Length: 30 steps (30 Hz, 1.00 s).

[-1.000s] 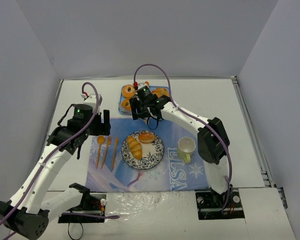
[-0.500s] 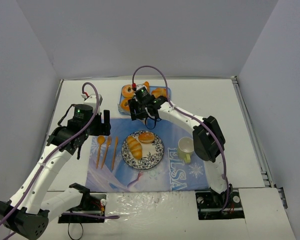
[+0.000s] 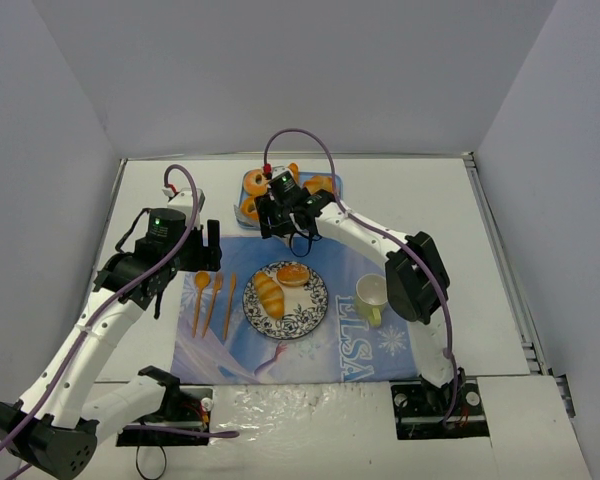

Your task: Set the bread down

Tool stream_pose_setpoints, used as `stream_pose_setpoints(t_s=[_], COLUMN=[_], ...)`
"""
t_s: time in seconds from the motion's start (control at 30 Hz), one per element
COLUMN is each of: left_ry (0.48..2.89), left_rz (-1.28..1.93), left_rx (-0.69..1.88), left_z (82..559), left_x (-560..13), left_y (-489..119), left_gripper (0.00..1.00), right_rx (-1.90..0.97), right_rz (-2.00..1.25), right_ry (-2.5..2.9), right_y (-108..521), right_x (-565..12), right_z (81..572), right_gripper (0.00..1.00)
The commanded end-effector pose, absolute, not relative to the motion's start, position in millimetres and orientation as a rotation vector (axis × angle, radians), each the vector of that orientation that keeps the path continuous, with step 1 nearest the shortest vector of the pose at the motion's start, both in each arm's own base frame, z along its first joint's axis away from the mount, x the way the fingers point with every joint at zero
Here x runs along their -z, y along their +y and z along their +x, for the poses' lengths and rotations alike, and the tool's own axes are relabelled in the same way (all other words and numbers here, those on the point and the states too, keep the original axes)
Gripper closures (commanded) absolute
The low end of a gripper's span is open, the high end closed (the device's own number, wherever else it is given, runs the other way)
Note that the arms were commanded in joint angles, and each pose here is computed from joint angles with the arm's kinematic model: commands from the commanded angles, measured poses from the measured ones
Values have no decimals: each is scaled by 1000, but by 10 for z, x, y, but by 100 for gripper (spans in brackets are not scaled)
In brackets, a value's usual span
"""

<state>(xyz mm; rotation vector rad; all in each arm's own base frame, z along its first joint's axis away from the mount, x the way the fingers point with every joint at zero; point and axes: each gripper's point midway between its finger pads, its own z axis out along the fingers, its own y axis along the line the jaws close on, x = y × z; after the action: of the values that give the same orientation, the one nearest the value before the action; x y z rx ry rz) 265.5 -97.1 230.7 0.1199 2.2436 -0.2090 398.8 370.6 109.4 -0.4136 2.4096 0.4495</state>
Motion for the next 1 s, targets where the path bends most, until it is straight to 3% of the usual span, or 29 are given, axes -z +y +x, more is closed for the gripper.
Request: stream_pose_setpoints(t_s=[0.0, 0.33, 0.7, 0.97], left_ry=[2173, 2175, 2178, 2176], left_rz=[108, 109, 110, 107], left_rx=[230, 233, 231, 232], left_z=[2734, 2735, 2739, 2738], left_x=[-2507, -2502, -2495, -2499], left_y=[-1007, -1012, -1011, -1008], left_gripper=[31, 31, 31, 31], right_rx=[-505, -473, -483, -461], right_rz=[-379, -369, -364, -331], right_ry=[2338, 2357, 2324, 2259], right_y=[3821, 3751, 3672, 3475], right_x=[-1294, -1196, -1435, -1812], right_z=[4181, 4188, 4117, 4034], right_gripper=[43, 47, 77, 82])
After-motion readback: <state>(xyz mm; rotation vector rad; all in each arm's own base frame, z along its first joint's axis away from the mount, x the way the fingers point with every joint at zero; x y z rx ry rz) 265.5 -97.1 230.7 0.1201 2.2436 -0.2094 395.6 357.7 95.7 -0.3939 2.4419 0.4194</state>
